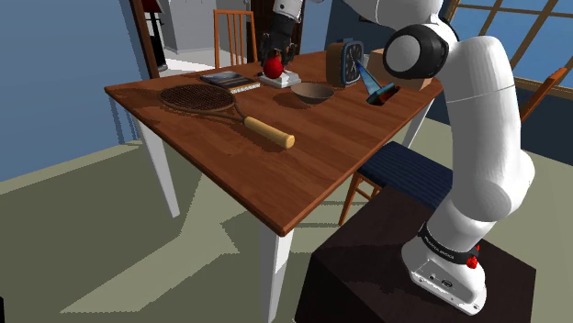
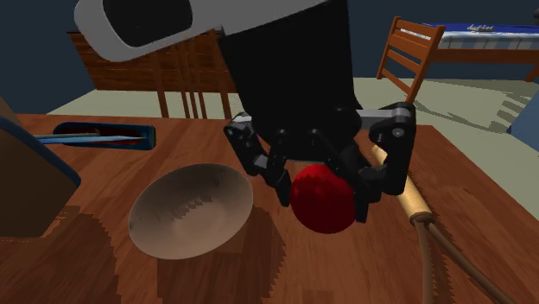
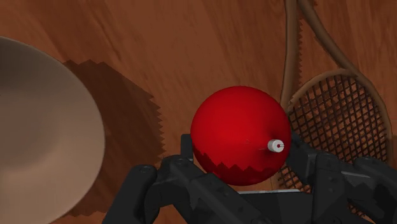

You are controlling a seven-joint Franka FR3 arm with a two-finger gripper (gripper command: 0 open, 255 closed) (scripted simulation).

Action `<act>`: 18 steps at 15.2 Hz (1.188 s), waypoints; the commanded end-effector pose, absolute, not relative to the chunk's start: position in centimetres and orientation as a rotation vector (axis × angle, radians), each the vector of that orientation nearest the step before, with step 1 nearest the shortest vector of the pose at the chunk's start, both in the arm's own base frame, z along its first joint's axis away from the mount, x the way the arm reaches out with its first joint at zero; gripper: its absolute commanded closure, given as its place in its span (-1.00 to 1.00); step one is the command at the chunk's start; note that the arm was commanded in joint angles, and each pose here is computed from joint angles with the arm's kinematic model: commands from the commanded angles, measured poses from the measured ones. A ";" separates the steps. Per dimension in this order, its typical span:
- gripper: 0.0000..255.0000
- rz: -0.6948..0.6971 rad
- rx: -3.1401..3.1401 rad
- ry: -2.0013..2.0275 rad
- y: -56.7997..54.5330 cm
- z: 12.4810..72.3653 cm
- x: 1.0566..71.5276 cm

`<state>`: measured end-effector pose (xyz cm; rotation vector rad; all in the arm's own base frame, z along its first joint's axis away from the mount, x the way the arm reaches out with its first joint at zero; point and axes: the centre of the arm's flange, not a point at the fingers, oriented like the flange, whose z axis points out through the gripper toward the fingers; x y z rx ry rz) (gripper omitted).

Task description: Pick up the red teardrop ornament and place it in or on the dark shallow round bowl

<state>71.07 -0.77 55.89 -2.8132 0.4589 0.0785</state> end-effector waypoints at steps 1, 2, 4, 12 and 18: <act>1.00 0.079 -2.813 0.459 -0.8 56.8 71.0; 1.00 0.079 -2.813 0.459 -2.1 56.7 70.7; 1.00 0.079 -2.813 0.459 -4.6 56.5 70.1; 1.00 0.079 -2.813 0.459 -14.9 55.8 67.9; 1.00 0.079 -2.813 0.459 -19.3 54.5 66.9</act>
